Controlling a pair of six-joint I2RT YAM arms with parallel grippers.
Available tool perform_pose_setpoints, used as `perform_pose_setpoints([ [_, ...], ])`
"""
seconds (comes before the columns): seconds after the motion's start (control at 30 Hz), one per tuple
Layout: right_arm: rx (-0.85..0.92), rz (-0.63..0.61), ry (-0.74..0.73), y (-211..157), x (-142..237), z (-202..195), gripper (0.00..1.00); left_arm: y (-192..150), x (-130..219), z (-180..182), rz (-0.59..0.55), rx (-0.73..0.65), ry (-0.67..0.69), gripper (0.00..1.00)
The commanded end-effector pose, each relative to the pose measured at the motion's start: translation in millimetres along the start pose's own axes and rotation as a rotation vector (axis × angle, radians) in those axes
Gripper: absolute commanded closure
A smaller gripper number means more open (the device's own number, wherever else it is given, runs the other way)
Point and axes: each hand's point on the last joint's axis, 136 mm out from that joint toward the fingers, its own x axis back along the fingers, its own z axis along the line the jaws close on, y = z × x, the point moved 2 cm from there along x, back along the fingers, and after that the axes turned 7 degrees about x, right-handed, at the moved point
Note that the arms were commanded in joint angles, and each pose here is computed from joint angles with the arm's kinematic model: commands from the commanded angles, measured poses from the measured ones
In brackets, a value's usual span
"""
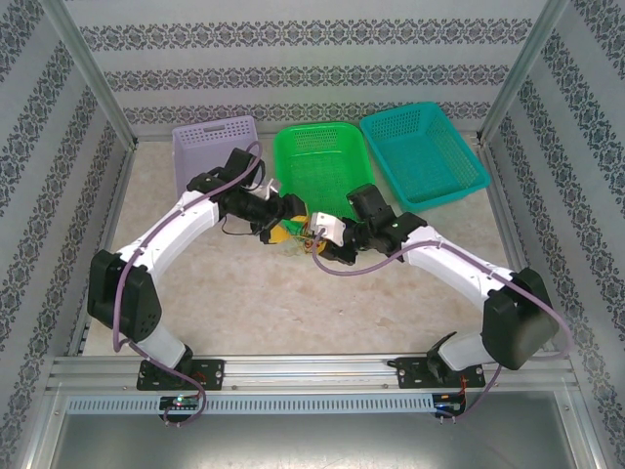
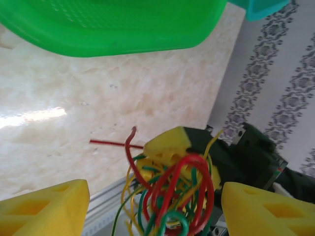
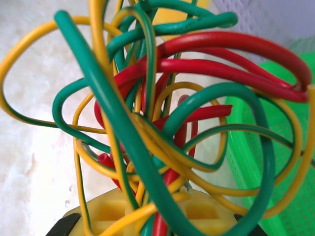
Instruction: Untangle the cables
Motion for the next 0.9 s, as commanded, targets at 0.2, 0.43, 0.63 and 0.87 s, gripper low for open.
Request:
perform_pose_setpoints([
  [0.2, -0.059, -0.188, 0.106, 28, 9, -12, 1.0, -14, 8, -16, 0.11, -0.005, -0.05, 0.28],
  [0.43, -0.077, -0.215, 0.114, 38, 11, -17, 0.98, -18, -10, 1, 0.136, 0.028, -0.034, 0.3],
  [0.63, -0.08, -0.207, 0.104, 38, 12, -14, 0.98, -8, -13, 5, 0.086, 0.035, -0.027, 0.6],
  [0.87, -0.287, -0.187, 0.082, 38, 14, -21, 1.0, 11, 6, 6, -0.151, 0.021, 0.031, 1.0],
])
